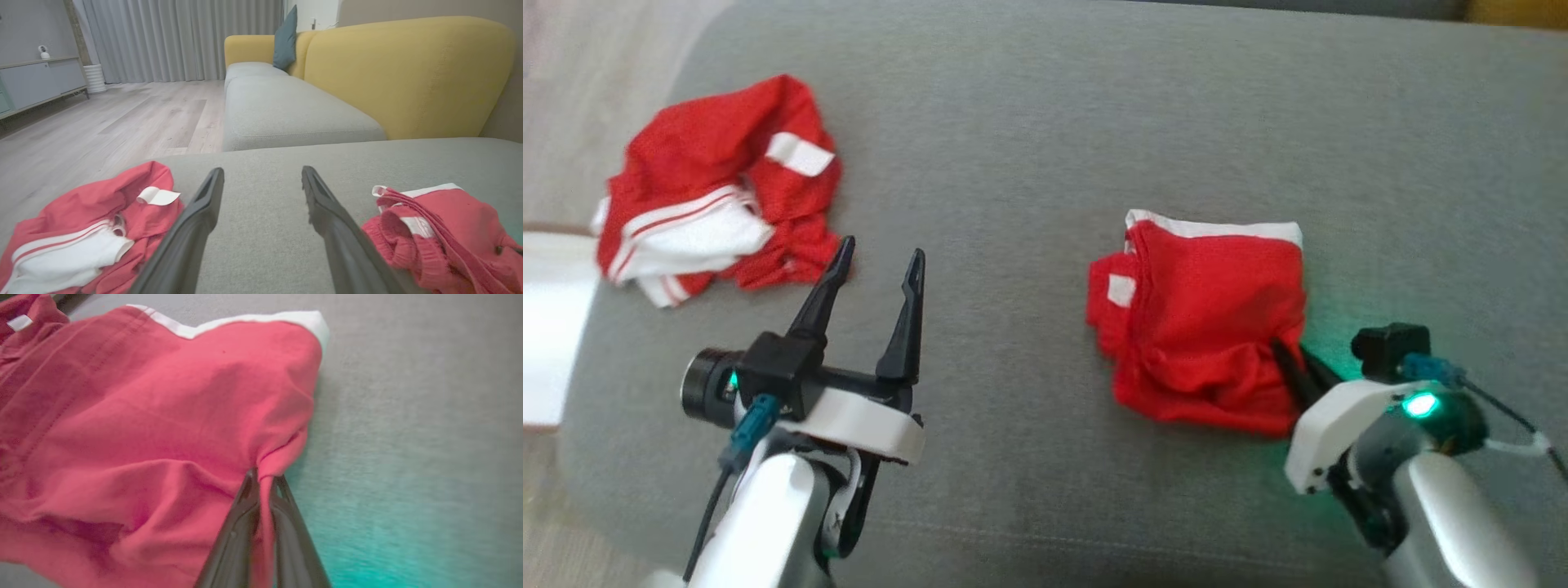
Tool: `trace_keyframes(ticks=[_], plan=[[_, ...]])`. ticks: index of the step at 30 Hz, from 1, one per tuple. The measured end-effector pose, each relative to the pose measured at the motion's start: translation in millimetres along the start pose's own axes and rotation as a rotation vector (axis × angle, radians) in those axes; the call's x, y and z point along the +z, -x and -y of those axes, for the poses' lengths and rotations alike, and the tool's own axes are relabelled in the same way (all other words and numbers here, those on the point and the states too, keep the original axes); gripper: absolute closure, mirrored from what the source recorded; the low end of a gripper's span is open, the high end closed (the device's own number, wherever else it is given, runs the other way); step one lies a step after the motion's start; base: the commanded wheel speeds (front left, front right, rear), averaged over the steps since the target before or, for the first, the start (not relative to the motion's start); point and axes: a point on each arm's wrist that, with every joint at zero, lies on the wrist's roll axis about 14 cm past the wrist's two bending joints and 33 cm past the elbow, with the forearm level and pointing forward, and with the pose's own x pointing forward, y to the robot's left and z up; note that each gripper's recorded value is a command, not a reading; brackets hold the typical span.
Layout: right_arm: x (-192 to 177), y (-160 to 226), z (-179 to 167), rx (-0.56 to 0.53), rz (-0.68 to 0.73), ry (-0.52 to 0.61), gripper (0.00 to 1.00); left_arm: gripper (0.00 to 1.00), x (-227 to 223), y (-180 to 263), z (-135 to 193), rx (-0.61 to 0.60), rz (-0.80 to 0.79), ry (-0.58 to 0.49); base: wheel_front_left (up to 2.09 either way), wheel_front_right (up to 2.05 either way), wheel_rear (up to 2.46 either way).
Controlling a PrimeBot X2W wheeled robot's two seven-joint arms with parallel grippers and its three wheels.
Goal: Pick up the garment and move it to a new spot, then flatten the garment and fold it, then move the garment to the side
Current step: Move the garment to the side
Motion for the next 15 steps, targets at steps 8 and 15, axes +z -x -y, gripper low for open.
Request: trace_keyframes(ticks=[8,15], plan=[[7,38,71,-0.164,0.011,0.121,1.00,0.00,-5,-26,42,-0.143,0.010,0.016,0.00,0.00,0.00],[38,65,140,-0.325,0.049,0.184,1.00,0.00,-2,-63,87,-0.296,0.054,0.041,0.00,0.00,0.00]])
